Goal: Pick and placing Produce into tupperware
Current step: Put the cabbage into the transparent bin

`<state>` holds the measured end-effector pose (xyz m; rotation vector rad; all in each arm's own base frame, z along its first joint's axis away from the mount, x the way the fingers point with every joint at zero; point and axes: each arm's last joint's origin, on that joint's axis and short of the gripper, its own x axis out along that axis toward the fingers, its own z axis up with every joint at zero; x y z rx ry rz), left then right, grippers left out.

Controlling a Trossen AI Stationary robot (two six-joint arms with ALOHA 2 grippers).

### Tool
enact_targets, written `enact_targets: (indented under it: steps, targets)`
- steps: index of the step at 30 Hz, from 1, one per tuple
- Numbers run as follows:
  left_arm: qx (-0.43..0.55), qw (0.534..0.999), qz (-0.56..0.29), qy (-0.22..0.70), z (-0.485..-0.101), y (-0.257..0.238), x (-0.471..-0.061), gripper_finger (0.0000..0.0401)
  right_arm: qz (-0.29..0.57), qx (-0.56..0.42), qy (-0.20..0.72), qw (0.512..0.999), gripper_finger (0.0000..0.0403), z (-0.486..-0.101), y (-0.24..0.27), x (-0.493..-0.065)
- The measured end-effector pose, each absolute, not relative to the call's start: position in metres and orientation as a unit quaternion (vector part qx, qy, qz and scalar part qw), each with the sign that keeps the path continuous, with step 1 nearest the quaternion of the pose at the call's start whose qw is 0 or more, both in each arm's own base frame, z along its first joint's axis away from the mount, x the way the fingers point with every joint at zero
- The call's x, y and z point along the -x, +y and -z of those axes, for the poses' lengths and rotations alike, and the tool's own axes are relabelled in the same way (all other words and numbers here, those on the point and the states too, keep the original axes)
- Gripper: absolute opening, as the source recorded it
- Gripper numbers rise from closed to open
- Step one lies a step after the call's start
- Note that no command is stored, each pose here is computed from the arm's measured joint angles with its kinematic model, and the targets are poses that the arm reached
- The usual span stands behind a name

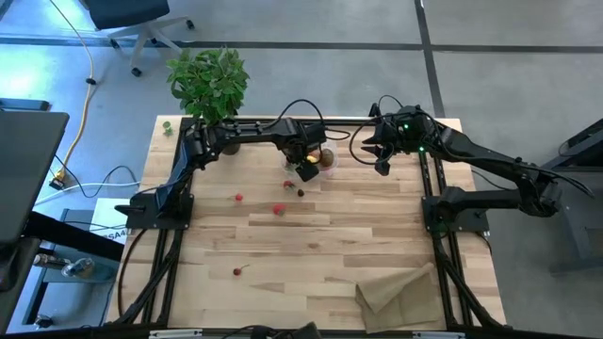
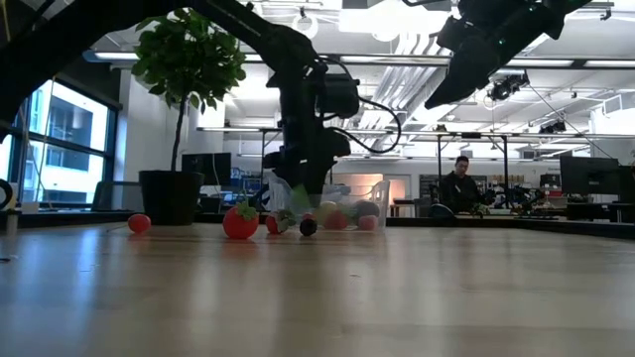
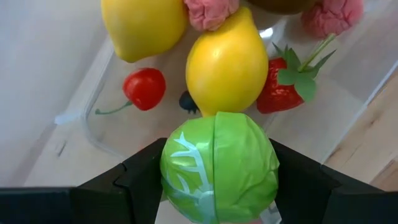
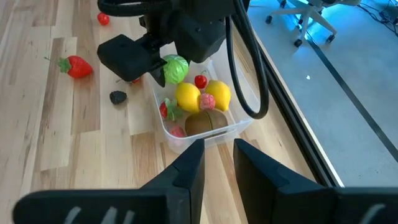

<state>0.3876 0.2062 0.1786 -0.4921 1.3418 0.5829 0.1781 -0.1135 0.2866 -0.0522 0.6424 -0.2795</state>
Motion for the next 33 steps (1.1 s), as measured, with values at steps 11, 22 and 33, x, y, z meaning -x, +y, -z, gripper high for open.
enact_targets:
  steps: [11, 22, 33]
  targets:
    - [0.233, 0.713, -0.251, 0.612, -0.167, 0.209, -0.389, 0.0237, 0.137, 0.026, 0.315, 0.939, 0.0076, -0.287, -0.114, -0.178]
    - [0.225, 0.715, -0.247, 0.614, -0.168, 0.209, -0.389, 0.0272, 0.137, 0.026, 0.315, 0.939, 0.0076, -0.287, -0.114, -0.178]
    - [0.223, 0.714, -0.242, 0.618, -0.170, 0.208, -0.389, 0.0304, 0.137, 0.026, 0.315, 0.939, 0.0076, -0.287, -0.114, -0.178]
